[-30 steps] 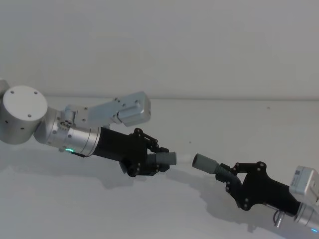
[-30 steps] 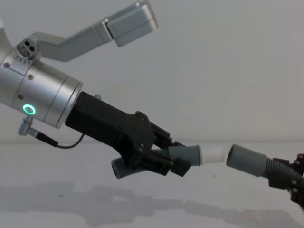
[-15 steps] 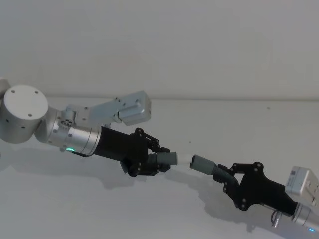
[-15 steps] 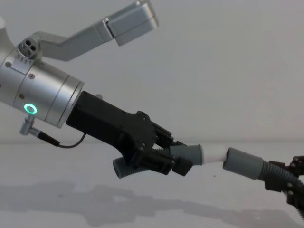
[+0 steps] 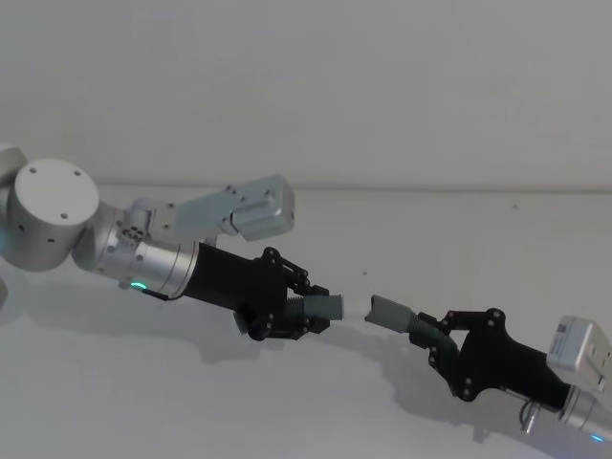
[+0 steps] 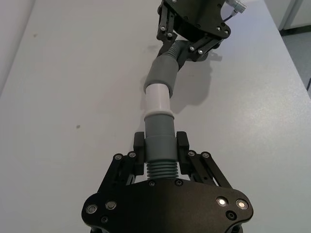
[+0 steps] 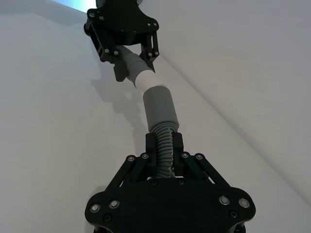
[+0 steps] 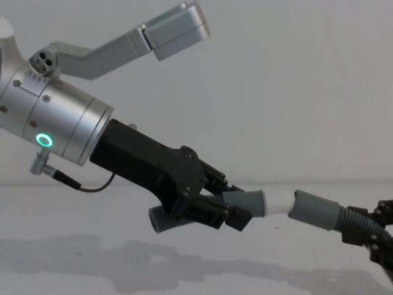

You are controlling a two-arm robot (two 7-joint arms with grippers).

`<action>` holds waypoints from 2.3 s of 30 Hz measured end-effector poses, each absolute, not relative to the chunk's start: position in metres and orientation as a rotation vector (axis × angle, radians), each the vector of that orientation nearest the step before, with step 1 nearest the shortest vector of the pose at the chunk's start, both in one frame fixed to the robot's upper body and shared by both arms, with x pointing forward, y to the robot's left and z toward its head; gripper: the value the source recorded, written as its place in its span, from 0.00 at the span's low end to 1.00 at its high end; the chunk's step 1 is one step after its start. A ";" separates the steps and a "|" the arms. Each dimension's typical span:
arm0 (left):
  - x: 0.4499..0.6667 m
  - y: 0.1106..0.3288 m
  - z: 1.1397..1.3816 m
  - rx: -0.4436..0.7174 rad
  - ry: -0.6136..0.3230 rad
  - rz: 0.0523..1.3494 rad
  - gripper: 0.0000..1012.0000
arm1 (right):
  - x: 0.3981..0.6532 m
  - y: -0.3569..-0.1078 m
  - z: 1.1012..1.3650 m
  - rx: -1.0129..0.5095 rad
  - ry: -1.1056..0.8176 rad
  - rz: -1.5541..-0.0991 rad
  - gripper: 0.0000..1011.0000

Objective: Use both hands to pick up one end of the pipe from the table, align the ends, and insert them.

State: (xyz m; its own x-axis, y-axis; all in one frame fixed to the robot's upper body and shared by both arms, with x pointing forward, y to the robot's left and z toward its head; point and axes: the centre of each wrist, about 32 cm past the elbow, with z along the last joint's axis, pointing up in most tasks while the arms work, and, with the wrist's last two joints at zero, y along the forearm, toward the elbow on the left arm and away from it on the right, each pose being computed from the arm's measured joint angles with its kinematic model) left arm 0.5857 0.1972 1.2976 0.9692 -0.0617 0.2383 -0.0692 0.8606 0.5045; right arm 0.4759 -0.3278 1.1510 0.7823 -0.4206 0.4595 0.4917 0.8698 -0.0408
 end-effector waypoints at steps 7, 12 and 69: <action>0.588 0.195 1.297 0.547 -0.246 -0.008 0.37 | 0.478 -0.329 1.152 -0.158 -0.457 -0.497 0.16; 0.589 0.194 1.297 0.557 -0.241 -0.011 0.37 | 0.479 -0.330 1.152 -0.155 -0.461 -0.495 0.16; 0.601 0.179 1.309 0.689 -0.229 -0.153 0.37 | 0.485 -0.326 1.151 -0.195 -0.598 -0.378 0.16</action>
State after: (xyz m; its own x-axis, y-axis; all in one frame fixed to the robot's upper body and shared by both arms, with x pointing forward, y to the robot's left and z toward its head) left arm 0.6012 0.1793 1.3089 0.9639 -0.2145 0.1578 0.0640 0.7619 0.6445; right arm 0.4851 -0.3259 1.1513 0.7610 -0.2894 0.5807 0.4007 0.9135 -0.0698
